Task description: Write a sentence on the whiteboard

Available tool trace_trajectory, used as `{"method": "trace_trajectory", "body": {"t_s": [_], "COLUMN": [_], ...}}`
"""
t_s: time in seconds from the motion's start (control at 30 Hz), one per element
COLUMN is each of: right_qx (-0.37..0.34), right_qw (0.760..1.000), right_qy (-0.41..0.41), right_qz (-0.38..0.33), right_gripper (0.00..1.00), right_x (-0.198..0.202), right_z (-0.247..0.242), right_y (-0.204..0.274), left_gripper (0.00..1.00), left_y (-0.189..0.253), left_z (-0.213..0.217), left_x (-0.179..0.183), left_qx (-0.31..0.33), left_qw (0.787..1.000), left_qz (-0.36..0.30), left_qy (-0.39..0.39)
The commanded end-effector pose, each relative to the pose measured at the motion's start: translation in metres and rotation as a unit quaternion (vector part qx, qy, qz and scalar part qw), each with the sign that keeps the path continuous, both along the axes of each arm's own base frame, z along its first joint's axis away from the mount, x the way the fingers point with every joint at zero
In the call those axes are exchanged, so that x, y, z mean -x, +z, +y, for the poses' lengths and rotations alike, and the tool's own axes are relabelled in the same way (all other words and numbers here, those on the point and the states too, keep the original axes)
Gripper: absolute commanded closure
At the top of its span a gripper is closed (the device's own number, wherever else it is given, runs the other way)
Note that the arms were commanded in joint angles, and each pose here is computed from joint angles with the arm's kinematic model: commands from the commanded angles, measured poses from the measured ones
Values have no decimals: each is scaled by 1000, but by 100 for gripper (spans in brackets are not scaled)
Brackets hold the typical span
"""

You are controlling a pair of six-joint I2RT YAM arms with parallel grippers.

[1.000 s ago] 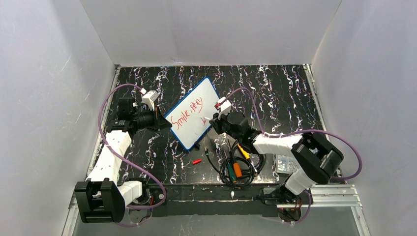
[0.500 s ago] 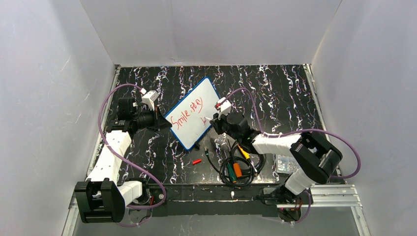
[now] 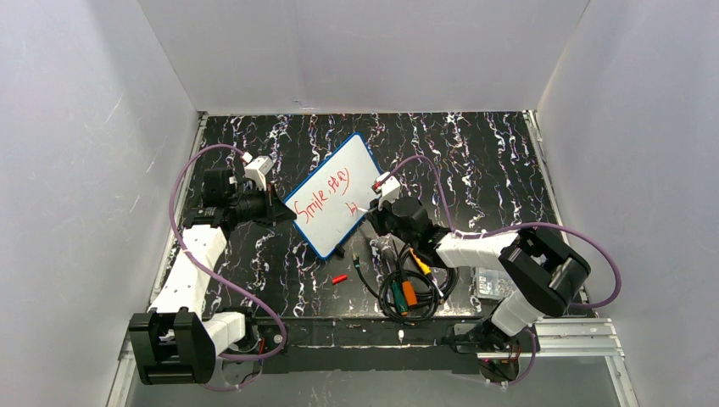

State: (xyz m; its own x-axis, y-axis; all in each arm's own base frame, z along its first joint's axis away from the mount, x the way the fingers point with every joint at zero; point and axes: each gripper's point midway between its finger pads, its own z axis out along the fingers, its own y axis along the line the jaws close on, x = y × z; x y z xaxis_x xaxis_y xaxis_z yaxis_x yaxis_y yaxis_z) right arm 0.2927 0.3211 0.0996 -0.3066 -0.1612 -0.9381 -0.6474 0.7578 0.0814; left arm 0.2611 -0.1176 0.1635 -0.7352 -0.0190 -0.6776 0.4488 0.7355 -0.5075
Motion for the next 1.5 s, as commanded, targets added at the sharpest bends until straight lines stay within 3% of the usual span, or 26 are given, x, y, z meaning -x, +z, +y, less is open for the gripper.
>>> {"method": "trace_trajectory", "body": {"t_s": [0.0,0.43,1.47], "right_qx": [-21,-34,-8], "right_qw": [1000,998,999], "right_qy": [-3,-9,-32], "right_qz": [-22,-61,-42], "right_gripper": [99,99,99], "right_x": [-8,-23,-24], "right_z": [6,16,4], "right_y": [22,54,29], "left_gripper": [100,100,100], "left_y": [-13,-12,-12], "left_z": [5,5,4], "left_x": [8,8,7], "left_qx": [-30,-30,-28], "left_qw": [999,999,999], "left_qz": [20,19,20], "left_qy": [-2,-2,-3]}}
